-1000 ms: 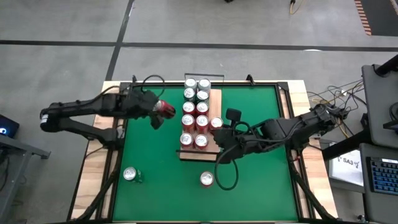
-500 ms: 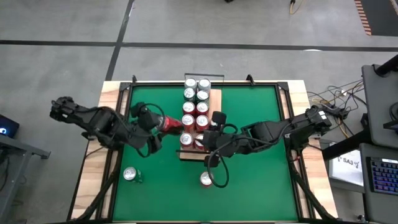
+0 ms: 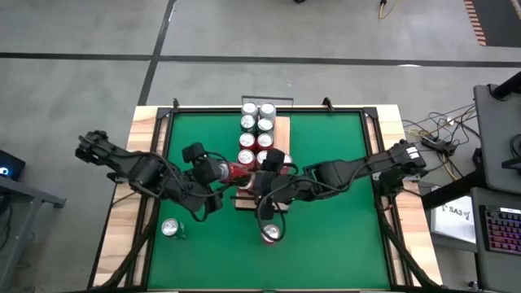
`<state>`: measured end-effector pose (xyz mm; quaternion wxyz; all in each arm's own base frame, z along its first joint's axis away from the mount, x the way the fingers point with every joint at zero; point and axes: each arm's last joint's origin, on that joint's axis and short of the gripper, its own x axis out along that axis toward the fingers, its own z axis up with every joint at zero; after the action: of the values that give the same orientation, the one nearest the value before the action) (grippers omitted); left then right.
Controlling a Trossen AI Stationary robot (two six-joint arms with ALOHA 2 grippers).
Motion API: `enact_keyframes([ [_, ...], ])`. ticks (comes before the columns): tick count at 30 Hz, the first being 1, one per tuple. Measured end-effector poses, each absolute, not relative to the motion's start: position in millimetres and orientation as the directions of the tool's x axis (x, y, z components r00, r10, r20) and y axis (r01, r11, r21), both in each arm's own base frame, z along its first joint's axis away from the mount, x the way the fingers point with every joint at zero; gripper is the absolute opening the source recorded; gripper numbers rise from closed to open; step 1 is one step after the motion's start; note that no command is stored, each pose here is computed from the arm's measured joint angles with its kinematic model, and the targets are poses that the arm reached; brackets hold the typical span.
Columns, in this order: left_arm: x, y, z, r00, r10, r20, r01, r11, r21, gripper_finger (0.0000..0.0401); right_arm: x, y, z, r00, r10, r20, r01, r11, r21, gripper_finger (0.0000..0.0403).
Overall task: Place canned beverage on shelf
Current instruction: Put the soda can on the shelf and aligned with the other red soda can
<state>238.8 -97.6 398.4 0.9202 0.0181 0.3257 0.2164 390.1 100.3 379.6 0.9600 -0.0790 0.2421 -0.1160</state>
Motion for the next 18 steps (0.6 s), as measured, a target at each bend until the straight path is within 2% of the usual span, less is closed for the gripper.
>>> enact_keyframes([
  [7,243.2,-99.9,398.1,0.694,0.411,-0.592,-0.378,0.907,0.186,0.0295,393.6,90.8,378.9,0.851,-0.276,-0.446,0.203,0.958,-0.204,0.0302],
  [12,243.5,-99.8,399.6,0.702,0.414,-0.58,-0.383,0.905,0.182,0.0295,395.8,87.2,378.4,0.865,-0.181,-0.469,0.118,0.98,-0.16,0.0329],
  [18,244.3,-100.3,401.0,0.713,0.408,-0.57,-0.376,0.909,0.18,0.0295,403.3,80.2,375.9,0.873,-0.195,-0.447,0.125,0.976,-0.18,0.0349],
])
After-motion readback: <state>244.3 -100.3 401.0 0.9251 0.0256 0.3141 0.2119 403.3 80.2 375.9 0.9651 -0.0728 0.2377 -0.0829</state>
